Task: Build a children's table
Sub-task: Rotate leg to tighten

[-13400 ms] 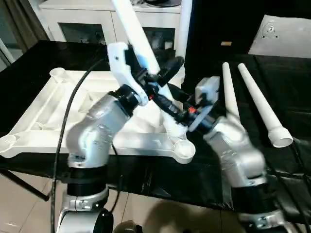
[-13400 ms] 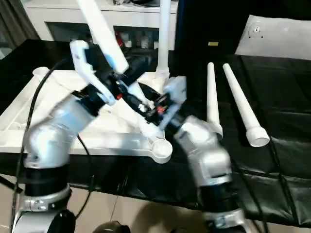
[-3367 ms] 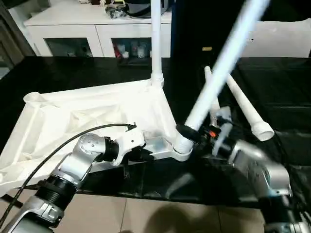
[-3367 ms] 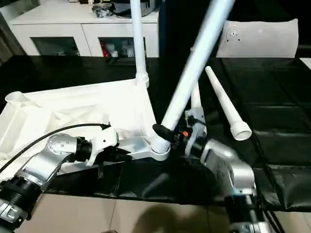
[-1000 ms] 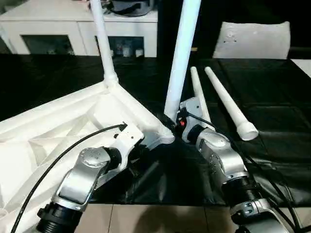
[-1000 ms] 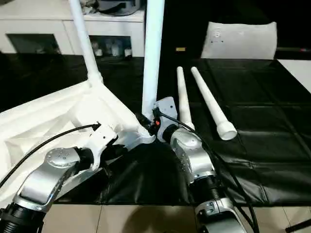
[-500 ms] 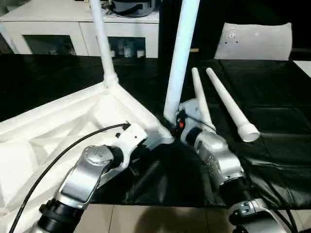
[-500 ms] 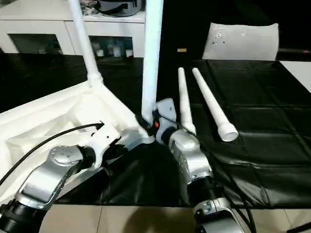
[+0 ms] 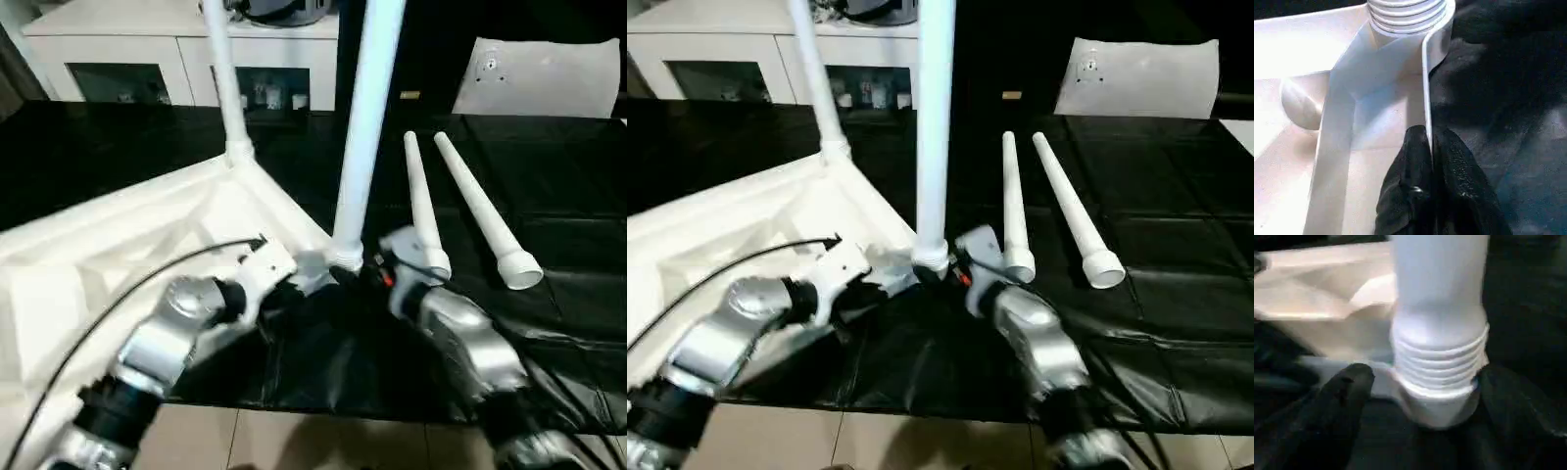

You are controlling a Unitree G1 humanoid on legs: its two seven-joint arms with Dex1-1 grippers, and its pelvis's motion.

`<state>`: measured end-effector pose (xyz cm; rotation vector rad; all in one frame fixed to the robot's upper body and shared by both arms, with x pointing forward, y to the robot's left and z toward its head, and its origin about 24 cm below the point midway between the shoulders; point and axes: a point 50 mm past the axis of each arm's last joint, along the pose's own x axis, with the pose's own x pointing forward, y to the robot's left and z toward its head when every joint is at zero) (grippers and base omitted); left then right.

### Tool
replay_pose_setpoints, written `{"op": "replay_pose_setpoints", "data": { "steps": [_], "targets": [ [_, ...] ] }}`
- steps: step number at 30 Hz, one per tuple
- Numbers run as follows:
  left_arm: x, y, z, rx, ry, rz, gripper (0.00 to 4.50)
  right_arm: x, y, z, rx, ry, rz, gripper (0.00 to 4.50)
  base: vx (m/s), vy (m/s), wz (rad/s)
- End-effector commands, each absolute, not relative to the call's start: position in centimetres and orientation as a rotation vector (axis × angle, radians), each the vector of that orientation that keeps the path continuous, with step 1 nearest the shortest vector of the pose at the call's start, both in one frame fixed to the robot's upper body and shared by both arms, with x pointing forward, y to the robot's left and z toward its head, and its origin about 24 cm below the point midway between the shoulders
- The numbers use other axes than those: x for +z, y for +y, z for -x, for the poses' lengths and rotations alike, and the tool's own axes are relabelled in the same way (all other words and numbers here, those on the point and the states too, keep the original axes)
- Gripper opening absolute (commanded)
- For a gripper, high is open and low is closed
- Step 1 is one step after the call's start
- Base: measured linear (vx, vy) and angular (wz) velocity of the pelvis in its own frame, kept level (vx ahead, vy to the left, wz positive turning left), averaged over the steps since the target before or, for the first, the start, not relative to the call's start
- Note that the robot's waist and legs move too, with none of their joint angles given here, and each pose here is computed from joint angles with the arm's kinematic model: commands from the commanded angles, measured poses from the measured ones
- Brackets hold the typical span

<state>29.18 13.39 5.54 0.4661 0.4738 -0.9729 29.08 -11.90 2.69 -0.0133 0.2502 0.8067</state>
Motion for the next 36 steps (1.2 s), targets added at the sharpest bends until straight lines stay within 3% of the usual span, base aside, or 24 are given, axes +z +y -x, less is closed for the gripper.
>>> {"op": "replay_pose_setpoints", "data": {
  "steps": [1, 5, 10, 20, 25, 30, 32, 36],
  "targets": [
    [5.6, 13.4, -29.3, -1.043, 0.464, -0.521, 0.0, 3.1, -12.1, -28.6, 0.853, 0.249, 0.025, 4.34, 0.0, 0.0, 0.0],
    [5.3, 13.6, -29.1, -1.146, 0.473, -0.562, 0.0, 4.1, -13.4, -28.4, 0.866, 0.216, 0.052, 4.47, 0.0, 0.0, 0.0],
    [4.9, 13.7, -28.9, -1.344, 0.469, -0.61, 0.0, 6.0, -15.3, -27.5, 1.006, 0.188, 0.152, 4.47, 0.0, 0.0, 0.0],
    [4.9, 13.4, -28.4, -1.587, 0.482, -0.645, 0.0, 6.2, -15.2, -26.3, 1.228, 0.274, 0.259, 4.47, 0.0, 0.0, 0.0],
    [4.8, 13.3, -28.4, -1.648, 0.486, -0.7, 0.0, 5.8, -15.0, -26.8, 1.248, 0.293, 0.269, 4.47, 0.0, 0.0, 0.0],
    [4.8, 13.5, -28.5, -1.675, 0.492, -0.721, 0.0, 5.9, -14.6, -27.0, 1.295, 0.301, 0.224, 4.06, 0.0, 0.0, 0.0],
    [4.8, 13.5, -28.6, -1.678, 0.493, -0.725, 0.0, 5.9, -14.5, -27.0, 1.313, 0.305, 0.213, 3.68, 0.0, 0.0, 0.0],
    [4.7, 13.7, -28.6, -1.678, 0.493, -0.727, 0.0, 5.8, -14.4, -26.9, 1.335, 0.315, 0.204, 3.57, 0.0, 0.0, 0.0]
  ]
}}
